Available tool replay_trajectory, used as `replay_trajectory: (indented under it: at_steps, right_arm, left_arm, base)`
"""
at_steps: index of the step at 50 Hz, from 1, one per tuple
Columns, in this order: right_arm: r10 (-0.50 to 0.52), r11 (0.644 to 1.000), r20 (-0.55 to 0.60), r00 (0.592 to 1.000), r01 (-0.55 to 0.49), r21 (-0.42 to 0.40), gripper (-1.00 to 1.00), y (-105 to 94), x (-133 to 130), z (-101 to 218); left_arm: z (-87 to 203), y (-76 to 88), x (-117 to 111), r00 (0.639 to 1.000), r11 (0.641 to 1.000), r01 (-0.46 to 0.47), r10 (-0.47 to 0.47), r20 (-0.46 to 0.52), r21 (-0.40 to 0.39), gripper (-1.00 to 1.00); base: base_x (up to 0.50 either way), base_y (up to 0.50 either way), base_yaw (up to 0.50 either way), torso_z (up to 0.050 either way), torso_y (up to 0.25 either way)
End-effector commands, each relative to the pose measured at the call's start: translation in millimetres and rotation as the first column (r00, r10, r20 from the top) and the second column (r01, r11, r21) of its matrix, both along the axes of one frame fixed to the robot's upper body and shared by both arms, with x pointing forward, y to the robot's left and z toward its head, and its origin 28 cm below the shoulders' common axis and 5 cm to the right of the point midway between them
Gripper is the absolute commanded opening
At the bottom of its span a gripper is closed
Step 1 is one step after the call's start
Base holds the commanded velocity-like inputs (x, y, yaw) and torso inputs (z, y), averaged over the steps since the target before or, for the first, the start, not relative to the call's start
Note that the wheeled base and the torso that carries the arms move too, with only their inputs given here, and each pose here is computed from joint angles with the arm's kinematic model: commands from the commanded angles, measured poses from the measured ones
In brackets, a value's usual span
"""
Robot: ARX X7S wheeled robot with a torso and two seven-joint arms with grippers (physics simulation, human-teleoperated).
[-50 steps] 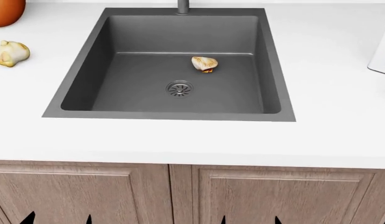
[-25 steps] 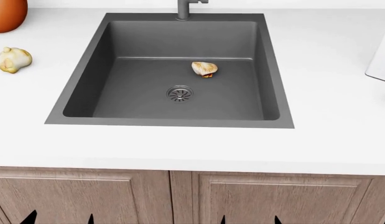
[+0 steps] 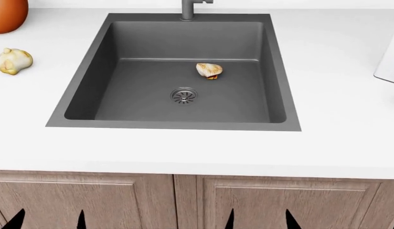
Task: Turn on the sink faucet.
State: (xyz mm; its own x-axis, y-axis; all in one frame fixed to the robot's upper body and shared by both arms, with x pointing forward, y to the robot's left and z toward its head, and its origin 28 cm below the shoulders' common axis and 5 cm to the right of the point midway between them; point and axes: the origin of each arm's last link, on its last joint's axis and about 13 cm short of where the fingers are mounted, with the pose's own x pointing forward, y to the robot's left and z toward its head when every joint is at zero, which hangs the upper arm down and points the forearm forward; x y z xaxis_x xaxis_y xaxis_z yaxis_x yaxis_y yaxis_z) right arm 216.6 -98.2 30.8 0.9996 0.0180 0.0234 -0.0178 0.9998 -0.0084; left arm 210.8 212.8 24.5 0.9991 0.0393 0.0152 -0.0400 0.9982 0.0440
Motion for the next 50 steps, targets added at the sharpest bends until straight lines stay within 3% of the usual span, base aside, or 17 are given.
replay_trajectory:
  at_steps: [1, 2, 5, 8, 13, 15, 20, 22, 27, 31, 36, 39, 50]
  right_arm:
    - [-0.002, 1.0, 0.159, 0.987, 0.001, 0.011, 1.0, -13.4, 16.8, 70.5]
    - [0.003, 0.999, 0.184, 0.983, 0.003, -0.032, 1.0, -15.6, 20.6, 80.0]
    - [0.019, 0.999, 0.21, 0.978, -0.009, -0.05, 1.0, -17.5, 24.9, 104.7]
    - [0.055, 0.995, 0.261, 0.964, -0.031, -0.095, 1.0, -19.0, 30.2, 132.7]
    - [0.076, 0.992, 0.245, 0.966, -0.049, -0.117, 1.0, -27.3, 48.0, 165.4]
    - [0.094, 0.987, 0.244, 0.965, -0.058, -0.15, 1.0, -32.3, 62.0, 177.4]
    - [0.134, 0.967, 0.226, 0.965, -0.078, -0.241, 1.0, -39.5, 83.7, 217.6]
    - [0.142, 0.961, 0.199, 0.97, -0.086, -0.264, 1.0, -44.1, 94.7, 224.4]
    - [0.136, 0.957, 0.116, 0.984, -0.1, -0.272, 1.0, -52.6, 109.5, 222.6]
    - [0.114, 0.961, 0.092, 0.989, -0.086, -0.264, 1.0, -60.1, 118.7, 223.4]
    - [0.108, 0.955, 0.062, 0.992, -0.086, -0.283, 1.0, -66.0, 122.7, 226.4]
    - [0.111, 0.961, 0.062, 0.992, -0.091, -0.262, 1.0, -69.2, 118.2, 230.2]
    - [0.138, 0.944, 0.035, 0.99, -0.121, -0.307, 1.0, -70.1, 110.3, 223.5]
  left_arm:
    - [53.1, 13.4, 15.0, 1.0, 1.0, -0.004, 0.004, 0.009, -0.01, 1.0]
    - [63.1, 13.3, 17.2, 1.0, 1.0, 0.0, 0.001, 0.018, -0.02, 1.0]
    - [88.8, 8.9, 21.7, 0.998, 0.999, 0.013, -0.01, 0.056, -0.044, 1.0]
    - [114.7, 8.8, 26.4, 0.993, 0.999, 0.04, -0.04, 0.114, 0.006, 1.0]
    - [144.1, 14.2, 42.9, 0.984, 0.993, 0.084, -0.095, 0.151, 0.081, 1.0]
    - [163.4, 14.1, 62.0, 0.976, 0.983, 0.116, -0.14, 0.167, 0.141, 1.0]
    - [204.2, 21.3, 94.9, 0.968, 0.974, 0.147, -0.177, 0.176, 0.171, 1.0]
    - [211.6, 23.9, 105.6, 0.969, 0.973, 0.177, -0.198, 0.147, 0.145, 1.0]
    - [220.2, 27.0, 124.0, 0.974, 0.963, 0.171, -0.197, 0.115, 0.206, 1.0]
    - [226.5, 27.7, 137.7, 0.973, 0.935, 0.185, -0.217, 0.077, 0.302, 1.0]
    - [237.9, 26.3, 147.2, 0.975, 0.92, 0.188, -0.216, 0.046, 0.344, 1.0]
    - [236.8, 28.4, 144.0, 0.976, 0.922, 0.196, -0.217, 0.028, 0.333, 1.0]
    - [222.0, 33.7, 138.5, 0.975, 0.922, 0.213, -0.222, -0.007, 0.323, 1.0]
  base:
    - [0.0, 0.0, 0.0, 0.0, 0.0]
    - [0.0, 0.0, 0.0, 0.0, 0.0]
    - [0.0, 0.0, 0.0, 0.0, 0.0]
    - [0.0, 0.0, 0.0, 0.0, 0.0]
    - [0.0, 0.0, 0.0, 0.0, 0.0]
    - [0.0, 0.0, 0.0, 0.0, 0.0]
    - [0.0, 0.0, 0.0, 0.0, 0.0]
    - [0.0, 0.0, 0.0, 0.0, 0.0]
    - [0.0, 0.0, 0.0, 0.0, 0.0]
    - [0.0, 0.0, 0.0, 0.0, 0.0]
    - [0.0, 0.0, 0.0, 0.0, 0.0]
    - [0.0, 0.0, 0.0, 0.0, 0.0]
    - [0.07, 0.0, 0.0, 0.0, 0.0]
